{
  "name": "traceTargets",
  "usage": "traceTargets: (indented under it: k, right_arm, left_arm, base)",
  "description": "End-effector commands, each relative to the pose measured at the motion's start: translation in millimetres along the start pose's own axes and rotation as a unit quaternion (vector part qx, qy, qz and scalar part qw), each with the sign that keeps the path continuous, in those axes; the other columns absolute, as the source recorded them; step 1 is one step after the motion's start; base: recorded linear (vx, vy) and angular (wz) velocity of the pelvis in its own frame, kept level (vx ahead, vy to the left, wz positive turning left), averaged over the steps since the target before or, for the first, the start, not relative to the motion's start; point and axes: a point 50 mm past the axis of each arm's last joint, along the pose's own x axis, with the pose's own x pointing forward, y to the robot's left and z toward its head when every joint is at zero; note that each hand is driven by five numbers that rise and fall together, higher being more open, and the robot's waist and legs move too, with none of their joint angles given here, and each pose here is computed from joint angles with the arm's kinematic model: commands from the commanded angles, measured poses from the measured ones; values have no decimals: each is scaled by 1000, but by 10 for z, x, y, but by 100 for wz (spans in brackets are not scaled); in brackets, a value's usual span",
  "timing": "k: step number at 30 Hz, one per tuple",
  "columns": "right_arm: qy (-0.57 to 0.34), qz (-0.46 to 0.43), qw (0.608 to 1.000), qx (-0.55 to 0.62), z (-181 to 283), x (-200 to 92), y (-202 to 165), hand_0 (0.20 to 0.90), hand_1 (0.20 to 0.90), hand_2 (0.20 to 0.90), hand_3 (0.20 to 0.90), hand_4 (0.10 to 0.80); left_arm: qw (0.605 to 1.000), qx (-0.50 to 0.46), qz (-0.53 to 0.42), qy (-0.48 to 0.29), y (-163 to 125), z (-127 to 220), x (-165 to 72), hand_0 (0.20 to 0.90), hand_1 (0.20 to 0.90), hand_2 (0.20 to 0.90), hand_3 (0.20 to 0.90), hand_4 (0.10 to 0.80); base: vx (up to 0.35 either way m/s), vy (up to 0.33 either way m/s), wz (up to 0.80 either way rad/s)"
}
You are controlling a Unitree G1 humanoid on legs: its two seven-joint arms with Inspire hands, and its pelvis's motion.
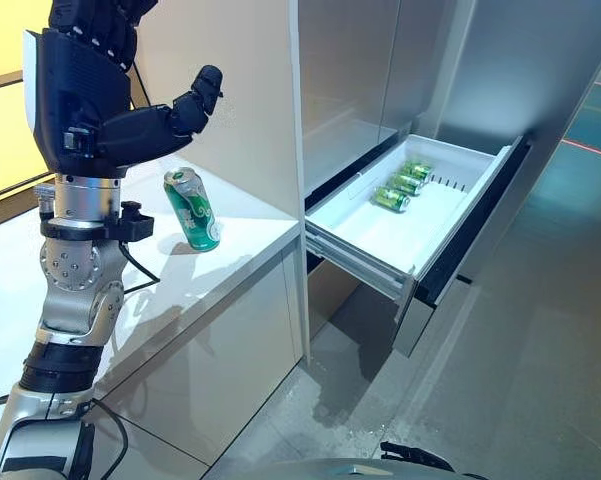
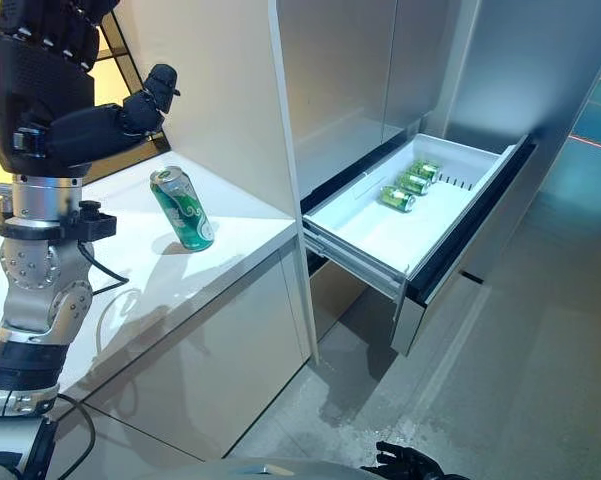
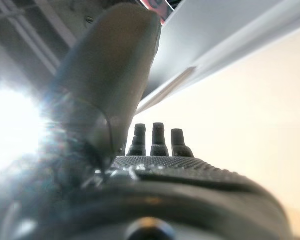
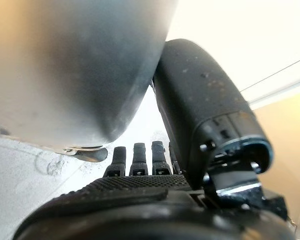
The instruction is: Put drinks into fridge and close the fridge
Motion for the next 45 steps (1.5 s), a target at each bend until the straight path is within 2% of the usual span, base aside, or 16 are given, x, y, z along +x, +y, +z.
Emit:
traceTargets:
  k: [1, 8, 16, 29, 45]
  right_arm:
    - [12, 6, 1000, -26, 37, 1, -25, 900, 900, 900, 900, 800]
    - [17, 1, 999, -27, 43, -10, -62, 900, 900, 900, 900, 800]
    - [21, -1, 999, -32, 48, -18, -87, 900, 900, 900, 900, 800]
    - [25, -3, 999, -40, 72, -32, -134, 900, 900, 900, 900, 800]
    - [30, -4, 999, -40, 45, -55, -174, 900, 900, 900, 900, 800]
  left_arm:
    - [996, 57, 55, -44, 212, 153, 310, 900, 900, 900, 900, 800]
    - [993, 45, 106, 28, 487, -76, 231, 900, 900, 900, 900, 800]
    - [987, 22, 139, 77, 624, -264, 121, 900, 900, 900, 900, 800]
    - [979, -46, 126, 152, 593, -529, -48, 900, 900, 900, 900, 800]
    - [967, -3, 115, 225, 656, -737, -275, 900, 900, 900, 900, 800]
  base:
    - [0, 0, 0]
    - [0, 0, 0]
    - [0, 0, 0]
    - [0, 0, 0]
    - [0, 0, 0]
